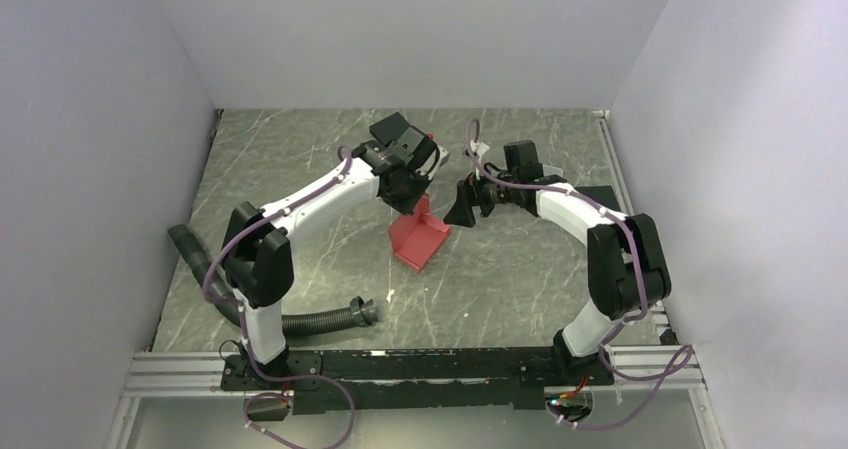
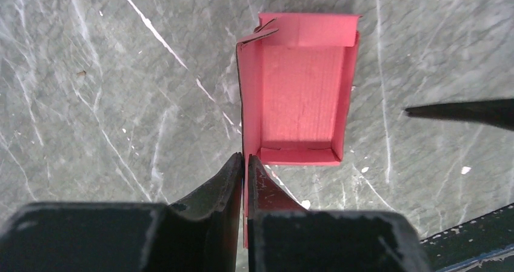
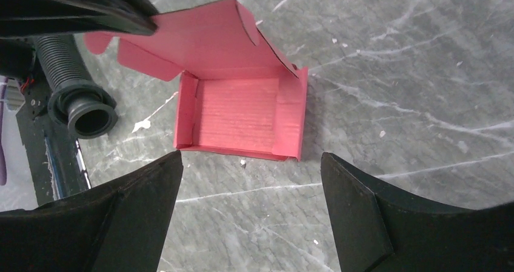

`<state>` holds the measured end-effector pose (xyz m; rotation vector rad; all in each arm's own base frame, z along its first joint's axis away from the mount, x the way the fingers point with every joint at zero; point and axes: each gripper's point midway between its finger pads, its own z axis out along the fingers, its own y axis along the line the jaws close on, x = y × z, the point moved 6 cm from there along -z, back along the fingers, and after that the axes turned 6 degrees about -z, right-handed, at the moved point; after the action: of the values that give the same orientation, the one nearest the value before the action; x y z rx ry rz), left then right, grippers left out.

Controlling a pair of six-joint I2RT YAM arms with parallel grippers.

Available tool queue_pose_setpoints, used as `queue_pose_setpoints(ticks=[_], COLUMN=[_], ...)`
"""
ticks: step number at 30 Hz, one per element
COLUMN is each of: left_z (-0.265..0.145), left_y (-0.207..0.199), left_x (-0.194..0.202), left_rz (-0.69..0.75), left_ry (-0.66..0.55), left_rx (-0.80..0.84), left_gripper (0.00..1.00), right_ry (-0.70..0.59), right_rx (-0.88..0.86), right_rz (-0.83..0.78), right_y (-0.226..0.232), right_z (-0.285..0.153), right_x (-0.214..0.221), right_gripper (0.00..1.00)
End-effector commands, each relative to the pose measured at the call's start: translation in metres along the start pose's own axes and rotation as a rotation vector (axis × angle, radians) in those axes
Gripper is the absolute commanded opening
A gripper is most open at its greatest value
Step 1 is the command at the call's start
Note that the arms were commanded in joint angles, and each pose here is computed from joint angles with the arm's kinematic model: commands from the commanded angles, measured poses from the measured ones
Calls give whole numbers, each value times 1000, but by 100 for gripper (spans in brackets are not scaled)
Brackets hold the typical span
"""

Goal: Fold the paper box
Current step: Fold the paper box at the center of the board.

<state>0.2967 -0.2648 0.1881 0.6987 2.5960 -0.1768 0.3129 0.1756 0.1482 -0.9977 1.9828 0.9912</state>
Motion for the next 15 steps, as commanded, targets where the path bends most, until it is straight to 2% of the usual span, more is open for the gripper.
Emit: queue_pose_setpoints(ticks=[1, 8, 12, 15], left_z=[-20, -17, -26, -34], left_y=[-7, -4, 4, 12], left_x=[-11, -5, -5, -4], left_rz=[-8, -31, -88, -134], left_ry=[-105, -110, -163, -197], left_rx=[77, 66, 97, 156], left_gripper=[12, 12, 23, 28], right_ry=[5, 72, 116, 161], right_rx=[54, 61, 64, 49], right_rz=[39, 62, 44, 31], right_y=[-10, -24, -31, -33], right_z=[9, 24, 35, 44], right_x=[-6, 2, 6, 8], right_gripper=[86, 82, 79, 71])
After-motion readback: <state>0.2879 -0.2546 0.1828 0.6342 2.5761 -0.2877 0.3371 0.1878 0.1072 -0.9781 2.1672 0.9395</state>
